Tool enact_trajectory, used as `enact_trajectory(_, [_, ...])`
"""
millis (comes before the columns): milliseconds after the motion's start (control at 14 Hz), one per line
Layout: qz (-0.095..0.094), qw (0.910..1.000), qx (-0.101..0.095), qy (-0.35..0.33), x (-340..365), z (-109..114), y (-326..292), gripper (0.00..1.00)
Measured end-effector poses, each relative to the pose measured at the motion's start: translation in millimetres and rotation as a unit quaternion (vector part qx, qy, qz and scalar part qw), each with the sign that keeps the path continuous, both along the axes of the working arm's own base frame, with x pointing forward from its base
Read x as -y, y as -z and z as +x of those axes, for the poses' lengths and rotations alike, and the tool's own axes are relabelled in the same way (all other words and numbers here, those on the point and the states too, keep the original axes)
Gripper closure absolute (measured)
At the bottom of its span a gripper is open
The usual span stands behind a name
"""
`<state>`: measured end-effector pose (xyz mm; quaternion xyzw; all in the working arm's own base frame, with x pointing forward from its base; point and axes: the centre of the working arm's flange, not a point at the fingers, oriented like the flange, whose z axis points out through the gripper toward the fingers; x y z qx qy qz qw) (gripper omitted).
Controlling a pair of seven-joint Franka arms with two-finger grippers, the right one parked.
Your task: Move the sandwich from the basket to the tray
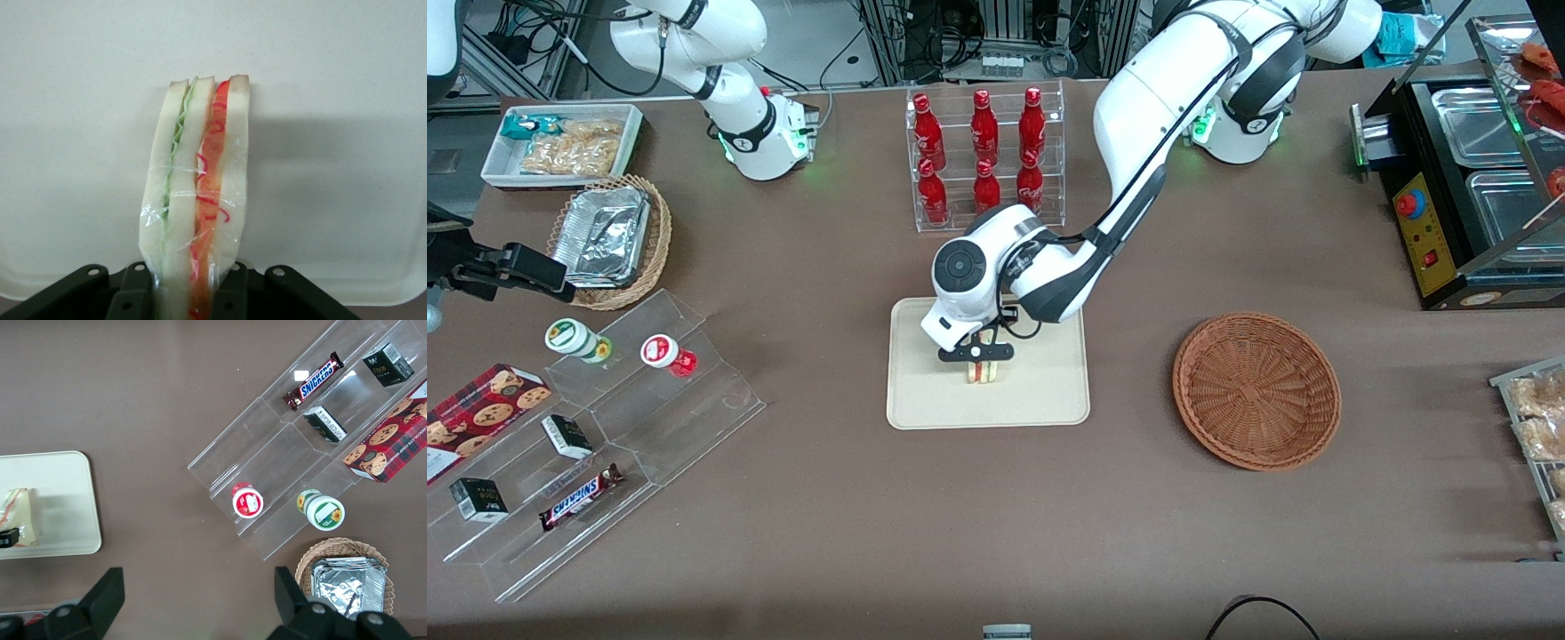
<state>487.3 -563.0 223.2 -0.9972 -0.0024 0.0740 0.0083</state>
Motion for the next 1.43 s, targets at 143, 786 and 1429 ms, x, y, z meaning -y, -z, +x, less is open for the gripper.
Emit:
enact_trajectory(143, [-0.002, 1.0, 0.003, 0.007, -1, 4, 0, 0.75])
enact_trajectory(786, [-0.003, 1.0, 0.006, 0.004, -3, 13, -7, 0.33])
enact_trajectory(1429, [0.087, 0.9954, -0.007, -0.039, -155, 94, -142, 0.0])
